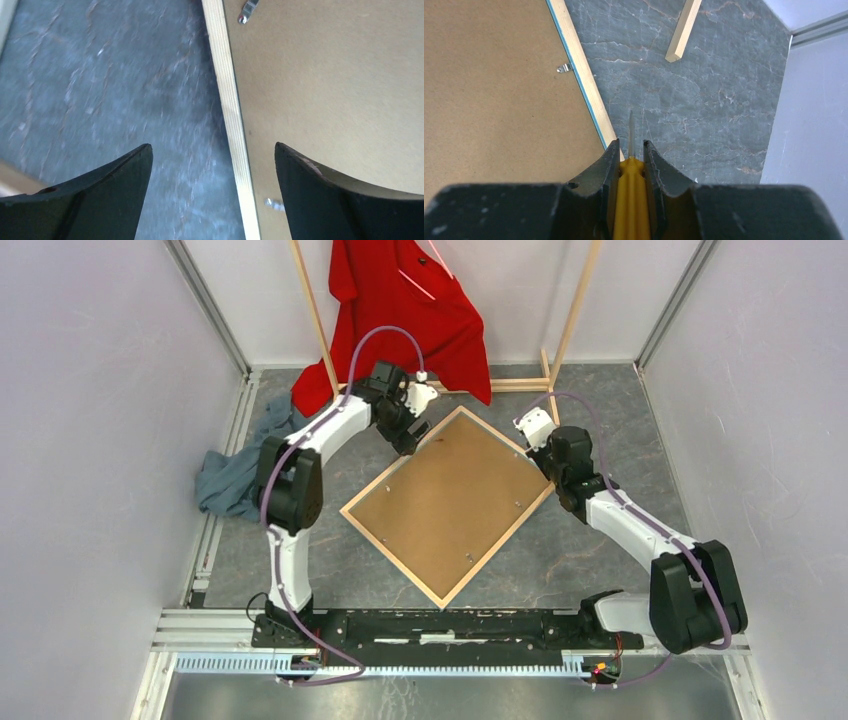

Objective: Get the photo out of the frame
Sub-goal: Adjust the photo frame at the center of the board.

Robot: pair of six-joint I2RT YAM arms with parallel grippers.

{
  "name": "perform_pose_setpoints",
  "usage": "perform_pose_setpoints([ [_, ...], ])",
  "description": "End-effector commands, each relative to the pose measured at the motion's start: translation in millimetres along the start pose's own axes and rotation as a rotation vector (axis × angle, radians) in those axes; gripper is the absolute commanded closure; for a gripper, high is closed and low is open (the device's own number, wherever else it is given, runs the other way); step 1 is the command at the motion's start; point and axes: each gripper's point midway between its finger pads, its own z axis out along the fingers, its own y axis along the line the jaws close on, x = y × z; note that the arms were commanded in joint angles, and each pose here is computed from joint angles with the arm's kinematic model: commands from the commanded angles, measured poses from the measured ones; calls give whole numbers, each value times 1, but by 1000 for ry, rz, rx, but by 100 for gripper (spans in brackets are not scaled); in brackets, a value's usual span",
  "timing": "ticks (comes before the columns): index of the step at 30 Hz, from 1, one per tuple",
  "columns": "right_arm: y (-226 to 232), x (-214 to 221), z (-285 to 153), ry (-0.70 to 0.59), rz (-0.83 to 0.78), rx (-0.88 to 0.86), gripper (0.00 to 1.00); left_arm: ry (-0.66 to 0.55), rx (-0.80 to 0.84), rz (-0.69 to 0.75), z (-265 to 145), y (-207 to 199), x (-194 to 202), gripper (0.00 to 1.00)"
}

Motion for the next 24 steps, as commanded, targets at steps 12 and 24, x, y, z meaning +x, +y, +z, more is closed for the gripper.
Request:
perform_pose_setpoints([
  [12, -3, -15, -3, -52, 55, -32, 100, 94, -59, -229, -105, -68, 128, 15],
  [24, -8, -13, -2, -46, 66, -16, 100, 149, -294, -230, -97, -37, 163, 18],
])
